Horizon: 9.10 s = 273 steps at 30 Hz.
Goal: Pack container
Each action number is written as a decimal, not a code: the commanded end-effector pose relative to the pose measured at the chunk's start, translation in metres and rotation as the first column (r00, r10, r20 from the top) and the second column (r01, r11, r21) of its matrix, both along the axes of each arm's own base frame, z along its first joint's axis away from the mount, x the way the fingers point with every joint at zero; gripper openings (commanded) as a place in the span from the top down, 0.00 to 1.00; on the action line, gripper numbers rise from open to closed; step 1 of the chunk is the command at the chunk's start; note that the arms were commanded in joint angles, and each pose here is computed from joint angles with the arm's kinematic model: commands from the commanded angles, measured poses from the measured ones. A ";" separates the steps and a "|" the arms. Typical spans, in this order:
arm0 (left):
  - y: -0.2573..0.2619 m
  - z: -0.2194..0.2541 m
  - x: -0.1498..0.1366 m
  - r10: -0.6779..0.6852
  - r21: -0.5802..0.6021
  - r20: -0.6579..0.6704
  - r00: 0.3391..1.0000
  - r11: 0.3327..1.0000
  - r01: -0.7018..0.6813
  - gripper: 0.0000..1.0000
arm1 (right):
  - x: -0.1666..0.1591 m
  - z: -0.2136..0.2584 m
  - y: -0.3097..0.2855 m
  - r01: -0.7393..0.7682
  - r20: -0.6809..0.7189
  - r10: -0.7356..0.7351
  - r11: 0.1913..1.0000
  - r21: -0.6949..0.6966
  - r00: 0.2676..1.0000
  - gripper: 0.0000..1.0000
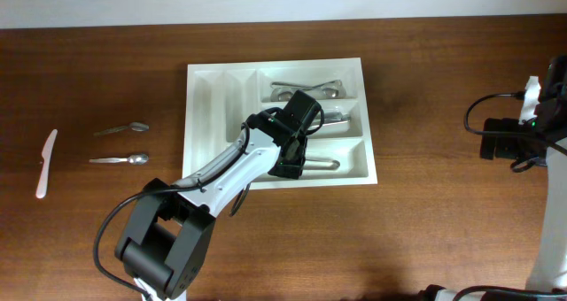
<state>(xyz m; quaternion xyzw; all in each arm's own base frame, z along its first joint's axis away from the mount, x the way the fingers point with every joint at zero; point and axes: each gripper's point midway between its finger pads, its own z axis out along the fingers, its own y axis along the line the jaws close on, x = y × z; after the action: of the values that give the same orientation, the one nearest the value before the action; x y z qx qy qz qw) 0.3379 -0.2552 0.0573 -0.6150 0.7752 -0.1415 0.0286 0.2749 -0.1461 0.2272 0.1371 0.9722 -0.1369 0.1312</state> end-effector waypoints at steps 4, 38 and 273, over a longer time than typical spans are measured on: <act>0.003 0.001 0.007 0.020 0.005 0.013 1.000 1.000 -0.020 0.61 | -0.004 0.006 -0.003 0.018 0.016 -0.017 1.000 -0.020 1.000 0.01; 0.063 0.205 0.120 -0.888 0.747 0.458 0.035 0.407 0.526 0.01 | -0.004 0.006 -0.003 0.018 0.016 -0.017 1.000 -0.020 1.000 0.01; 0.416 -0.034 -0.086 -0.038 -0.087 0.533 0.845 0.991 0.100 0.01 | -0.004 0.006 -0.003 0.018 0.016 -0.017 1.000 -0.020 1.000 0.01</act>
<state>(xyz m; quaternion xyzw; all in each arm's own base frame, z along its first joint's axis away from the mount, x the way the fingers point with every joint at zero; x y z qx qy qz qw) 0.2555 0.1534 0.0275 -0.4951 0.7570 -0.3707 0.2105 0.2748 -0.1461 0.2275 0.1373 0.9722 -0.1369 0.1316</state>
